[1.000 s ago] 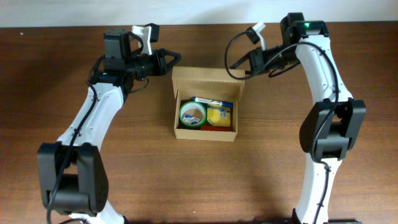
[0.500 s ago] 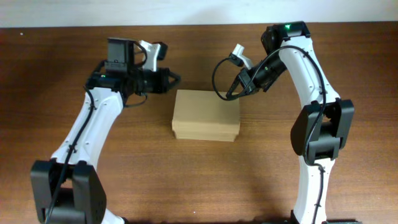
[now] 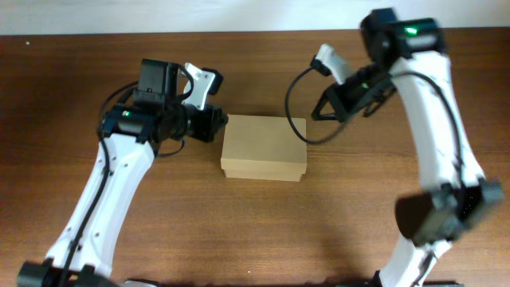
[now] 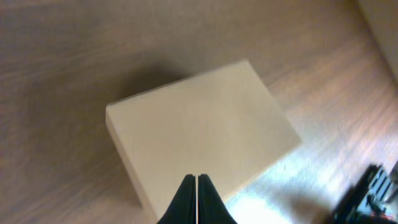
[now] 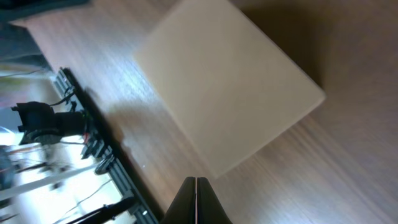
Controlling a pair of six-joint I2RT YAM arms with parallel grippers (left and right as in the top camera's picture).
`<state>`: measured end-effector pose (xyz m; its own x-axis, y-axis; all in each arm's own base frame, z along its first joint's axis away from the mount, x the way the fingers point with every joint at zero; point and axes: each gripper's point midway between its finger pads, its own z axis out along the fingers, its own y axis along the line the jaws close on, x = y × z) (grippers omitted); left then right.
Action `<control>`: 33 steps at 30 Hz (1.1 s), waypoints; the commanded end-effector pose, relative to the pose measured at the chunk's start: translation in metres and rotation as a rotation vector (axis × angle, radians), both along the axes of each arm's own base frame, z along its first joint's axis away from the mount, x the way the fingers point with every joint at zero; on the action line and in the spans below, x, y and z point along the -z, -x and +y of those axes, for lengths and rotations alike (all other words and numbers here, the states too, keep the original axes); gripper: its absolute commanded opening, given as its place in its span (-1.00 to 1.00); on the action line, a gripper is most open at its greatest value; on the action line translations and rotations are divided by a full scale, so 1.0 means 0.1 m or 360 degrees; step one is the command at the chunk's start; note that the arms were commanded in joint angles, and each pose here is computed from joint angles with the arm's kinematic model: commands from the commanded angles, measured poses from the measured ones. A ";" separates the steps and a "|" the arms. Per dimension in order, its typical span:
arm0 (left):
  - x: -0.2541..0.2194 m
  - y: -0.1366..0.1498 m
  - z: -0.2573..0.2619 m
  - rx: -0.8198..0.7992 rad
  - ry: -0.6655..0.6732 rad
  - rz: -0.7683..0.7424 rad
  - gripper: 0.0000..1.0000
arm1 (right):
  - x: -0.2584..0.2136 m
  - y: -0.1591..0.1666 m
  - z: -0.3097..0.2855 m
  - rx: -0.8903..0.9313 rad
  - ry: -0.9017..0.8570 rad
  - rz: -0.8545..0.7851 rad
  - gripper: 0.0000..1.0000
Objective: Pack container
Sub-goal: 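Press both grippers against the box sides to seat the lid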
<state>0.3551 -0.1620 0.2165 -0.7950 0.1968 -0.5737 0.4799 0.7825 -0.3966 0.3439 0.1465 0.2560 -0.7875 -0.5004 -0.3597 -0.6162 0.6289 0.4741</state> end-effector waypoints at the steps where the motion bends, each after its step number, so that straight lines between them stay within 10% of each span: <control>1: -0.13 0.11 0.06 0.0086 -0.0089 -0.0110 -0.96 | -0.30 0.16 -0.09 0.0016 0.0061 -0.0164 -0.92; 14: 0.27 0.39 0.01 0.0206 -0.0216 0.0009 -0.96 | 0.06 0.76 -0.11 -0.0011 0.0164 -0.0451 -0.92; 33: 0.91 0.27 -0.02 0.0046 -0.0114 -0.0011 -0.96 | 1.19 0.55 0.11 0.0034 -0.0017 -0.0290 -0.92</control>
